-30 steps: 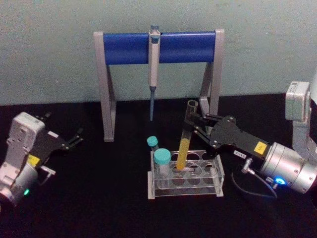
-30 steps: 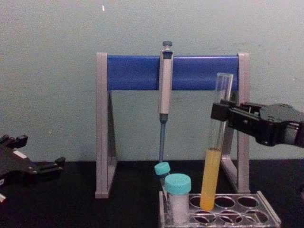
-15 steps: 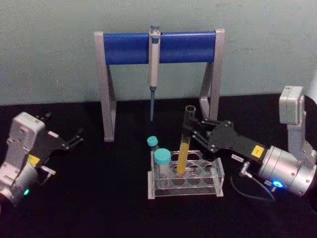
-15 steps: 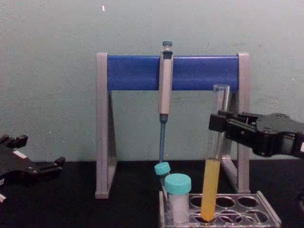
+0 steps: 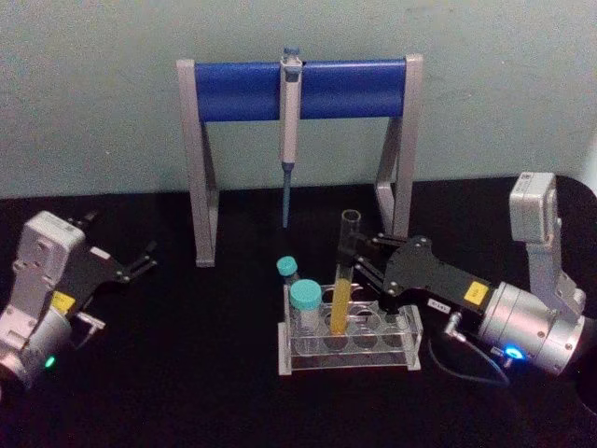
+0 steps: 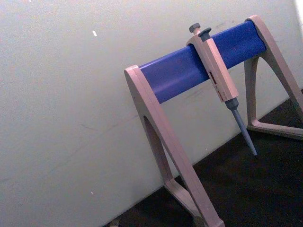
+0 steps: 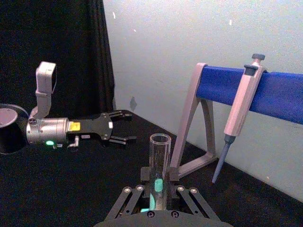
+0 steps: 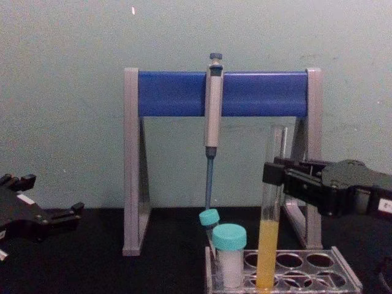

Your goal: Pick up the test tube from the test tube rack, shake it, then place it back into the test tube rack.

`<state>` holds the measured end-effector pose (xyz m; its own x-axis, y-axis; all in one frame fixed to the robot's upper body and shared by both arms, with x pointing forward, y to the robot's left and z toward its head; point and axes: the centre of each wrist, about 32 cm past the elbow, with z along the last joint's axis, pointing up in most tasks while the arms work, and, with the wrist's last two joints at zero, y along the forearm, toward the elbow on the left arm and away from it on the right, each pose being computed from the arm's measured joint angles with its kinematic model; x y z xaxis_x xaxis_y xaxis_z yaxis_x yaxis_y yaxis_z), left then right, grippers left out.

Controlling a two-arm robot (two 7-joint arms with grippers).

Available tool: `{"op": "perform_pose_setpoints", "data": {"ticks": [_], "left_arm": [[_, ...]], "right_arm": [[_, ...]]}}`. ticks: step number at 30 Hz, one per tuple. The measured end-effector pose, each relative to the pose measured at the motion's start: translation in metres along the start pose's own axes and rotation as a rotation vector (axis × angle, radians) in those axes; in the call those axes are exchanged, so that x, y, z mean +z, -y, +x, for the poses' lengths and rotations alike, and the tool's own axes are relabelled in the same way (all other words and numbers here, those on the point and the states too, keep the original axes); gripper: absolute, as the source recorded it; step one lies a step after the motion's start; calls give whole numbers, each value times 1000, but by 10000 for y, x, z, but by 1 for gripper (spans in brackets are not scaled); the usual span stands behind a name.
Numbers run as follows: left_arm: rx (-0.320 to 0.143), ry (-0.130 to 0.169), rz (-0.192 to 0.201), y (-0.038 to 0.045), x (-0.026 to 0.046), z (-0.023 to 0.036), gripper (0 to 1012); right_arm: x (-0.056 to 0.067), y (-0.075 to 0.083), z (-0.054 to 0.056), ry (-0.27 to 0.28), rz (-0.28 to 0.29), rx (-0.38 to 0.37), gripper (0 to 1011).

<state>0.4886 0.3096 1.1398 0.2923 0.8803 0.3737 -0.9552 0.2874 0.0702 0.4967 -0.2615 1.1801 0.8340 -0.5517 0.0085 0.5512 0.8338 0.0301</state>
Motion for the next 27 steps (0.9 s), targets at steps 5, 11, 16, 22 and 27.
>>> {"op": "perform_pose_setpoints", "data": {"ticks": [5,11,16,22,27], "left_arm": [[0,0,0,0,0,0,1001],[0,0,0,0,0,0,1001],[0,0,0,0,0,0,1001],[0,0,0,0,0,0,1001],[0,0,0,0,0,0,1001]], "right_arm": [[-39,-17,-1,3,-14,-2,228],[-79,-28,-4,-1,-23,-5,228],[-121,-34,-17,-11,-27,-8,228],[-172,-37,-21,-20,-36,-13,228],[-200,-39,-22,-21,-43,-17,228]]}}
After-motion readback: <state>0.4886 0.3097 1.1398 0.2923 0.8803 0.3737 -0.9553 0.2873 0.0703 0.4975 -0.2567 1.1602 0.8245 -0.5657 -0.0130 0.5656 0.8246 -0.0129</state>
